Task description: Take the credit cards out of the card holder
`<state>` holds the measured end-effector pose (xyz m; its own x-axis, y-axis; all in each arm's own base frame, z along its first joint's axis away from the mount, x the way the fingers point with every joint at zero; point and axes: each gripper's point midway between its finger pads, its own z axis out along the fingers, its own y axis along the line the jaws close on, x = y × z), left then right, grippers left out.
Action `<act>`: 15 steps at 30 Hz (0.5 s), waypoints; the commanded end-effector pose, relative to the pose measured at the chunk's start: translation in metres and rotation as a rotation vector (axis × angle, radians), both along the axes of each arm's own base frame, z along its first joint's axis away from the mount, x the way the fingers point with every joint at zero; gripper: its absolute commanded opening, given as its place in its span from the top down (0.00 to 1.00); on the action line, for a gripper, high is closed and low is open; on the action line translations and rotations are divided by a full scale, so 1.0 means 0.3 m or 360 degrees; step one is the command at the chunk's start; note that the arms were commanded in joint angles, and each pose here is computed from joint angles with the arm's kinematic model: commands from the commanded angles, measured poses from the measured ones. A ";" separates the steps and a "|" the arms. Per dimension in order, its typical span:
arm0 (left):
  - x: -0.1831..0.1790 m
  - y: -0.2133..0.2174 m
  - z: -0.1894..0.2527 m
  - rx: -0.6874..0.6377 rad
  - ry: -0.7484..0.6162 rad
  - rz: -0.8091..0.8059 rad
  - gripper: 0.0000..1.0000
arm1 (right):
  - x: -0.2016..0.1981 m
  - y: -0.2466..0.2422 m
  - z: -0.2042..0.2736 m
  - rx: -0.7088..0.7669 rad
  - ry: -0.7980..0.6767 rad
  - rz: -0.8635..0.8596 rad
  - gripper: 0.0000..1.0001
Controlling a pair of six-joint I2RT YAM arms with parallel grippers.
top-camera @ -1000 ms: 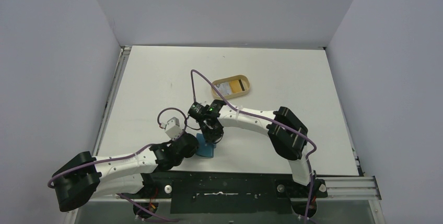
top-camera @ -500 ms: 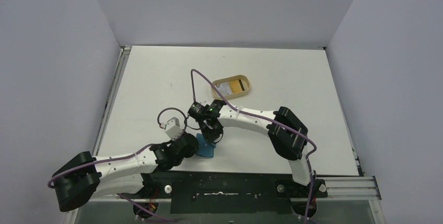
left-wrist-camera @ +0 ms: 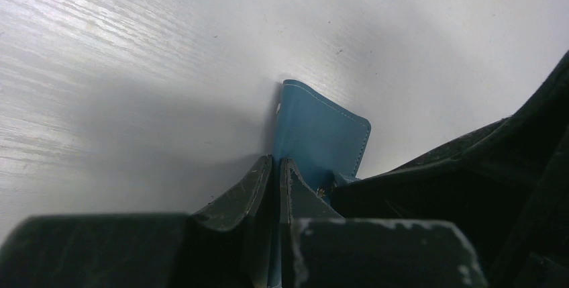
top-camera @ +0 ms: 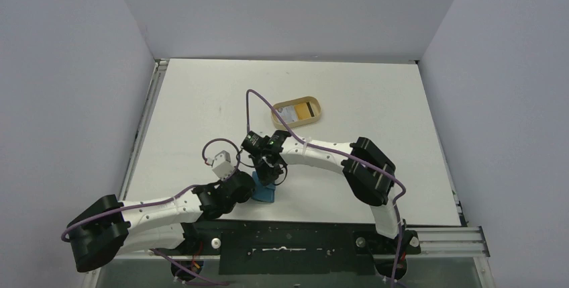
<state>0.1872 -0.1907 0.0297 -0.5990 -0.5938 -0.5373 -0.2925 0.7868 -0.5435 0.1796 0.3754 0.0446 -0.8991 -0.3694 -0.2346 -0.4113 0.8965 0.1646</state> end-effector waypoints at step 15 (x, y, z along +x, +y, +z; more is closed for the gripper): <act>0.003 -0.006 0.010 -0.0039 -0.0017 0.0012 1.00 | -0.025 0.038 -0.022 0.0098 0.0045 0.0007 1.00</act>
<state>0.1868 -0.1901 0.0290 -0.5995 -0.5936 -0.5369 -0.2938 0.7872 -0.5422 0.1746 0.3780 0.0372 -0.9052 -0.3631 -0.2207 -0.4058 0.8928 0.1955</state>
